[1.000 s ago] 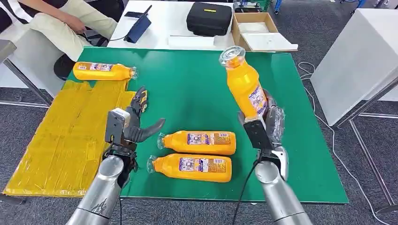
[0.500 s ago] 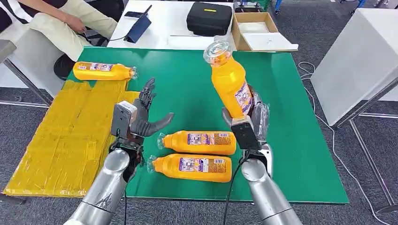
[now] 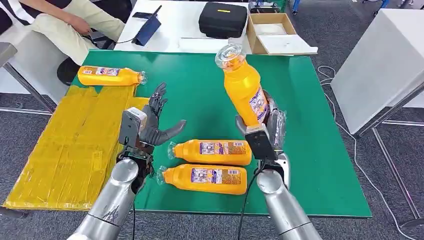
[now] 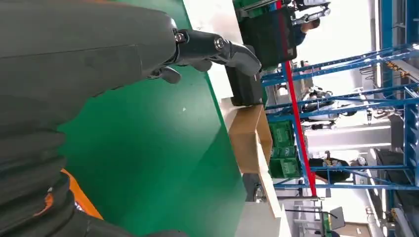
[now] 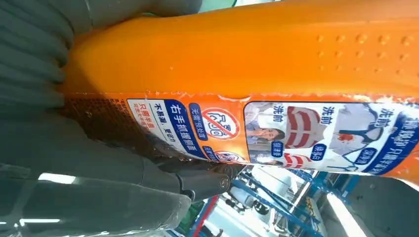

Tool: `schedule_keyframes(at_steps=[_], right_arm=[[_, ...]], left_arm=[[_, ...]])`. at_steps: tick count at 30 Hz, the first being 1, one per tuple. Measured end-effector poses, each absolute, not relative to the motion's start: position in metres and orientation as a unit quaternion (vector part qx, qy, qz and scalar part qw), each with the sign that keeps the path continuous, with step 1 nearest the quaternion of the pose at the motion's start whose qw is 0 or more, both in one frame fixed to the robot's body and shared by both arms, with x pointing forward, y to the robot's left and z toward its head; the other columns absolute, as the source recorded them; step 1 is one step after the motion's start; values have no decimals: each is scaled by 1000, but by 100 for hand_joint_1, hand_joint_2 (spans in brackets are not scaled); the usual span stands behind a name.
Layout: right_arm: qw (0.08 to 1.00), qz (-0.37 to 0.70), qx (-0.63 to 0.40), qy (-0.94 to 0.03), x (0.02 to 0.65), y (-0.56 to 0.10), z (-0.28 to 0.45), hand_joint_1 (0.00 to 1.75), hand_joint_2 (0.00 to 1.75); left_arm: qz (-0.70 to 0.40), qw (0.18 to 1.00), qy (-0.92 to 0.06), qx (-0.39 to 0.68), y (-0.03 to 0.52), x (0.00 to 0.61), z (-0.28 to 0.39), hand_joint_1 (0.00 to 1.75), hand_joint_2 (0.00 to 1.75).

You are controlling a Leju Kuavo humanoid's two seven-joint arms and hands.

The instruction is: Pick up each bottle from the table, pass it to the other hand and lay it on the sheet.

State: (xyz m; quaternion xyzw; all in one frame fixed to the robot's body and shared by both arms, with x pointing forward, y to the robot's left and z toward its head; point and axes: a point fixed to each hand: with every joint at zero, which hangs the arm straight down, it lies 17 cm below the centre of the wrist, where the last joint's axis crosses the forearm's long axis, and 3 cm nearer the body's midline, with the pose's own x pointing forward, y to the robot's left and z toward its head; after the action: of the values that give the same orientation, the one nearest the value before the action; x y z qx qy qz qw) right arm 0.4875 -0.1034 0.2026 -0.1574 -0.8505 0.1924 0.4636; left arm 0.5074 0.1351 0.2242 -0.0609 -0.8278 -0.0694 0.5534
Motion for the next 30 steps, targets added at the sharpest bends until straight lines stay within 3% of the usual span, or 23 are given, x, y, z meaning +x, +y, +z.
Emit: schedule_keyframes(at_steps=[13, 19, 30], right_arm=[[462, 199, -143, -852, 486, -96, 203, 175, 175], [445, 241, -25, -862, 470, 13, 219, 175, 175], [436, 268, 1, -859, 464, 45, 221, 175, 175]], left_arm=[[-68, 547, -831, -76, 131, 505, 229, 0, 175], [-35, 482, -855, -190, 100, 491, 337, 0, 175], [-22, 411, -891, -191, 112, 468, 386, 0, 175]])
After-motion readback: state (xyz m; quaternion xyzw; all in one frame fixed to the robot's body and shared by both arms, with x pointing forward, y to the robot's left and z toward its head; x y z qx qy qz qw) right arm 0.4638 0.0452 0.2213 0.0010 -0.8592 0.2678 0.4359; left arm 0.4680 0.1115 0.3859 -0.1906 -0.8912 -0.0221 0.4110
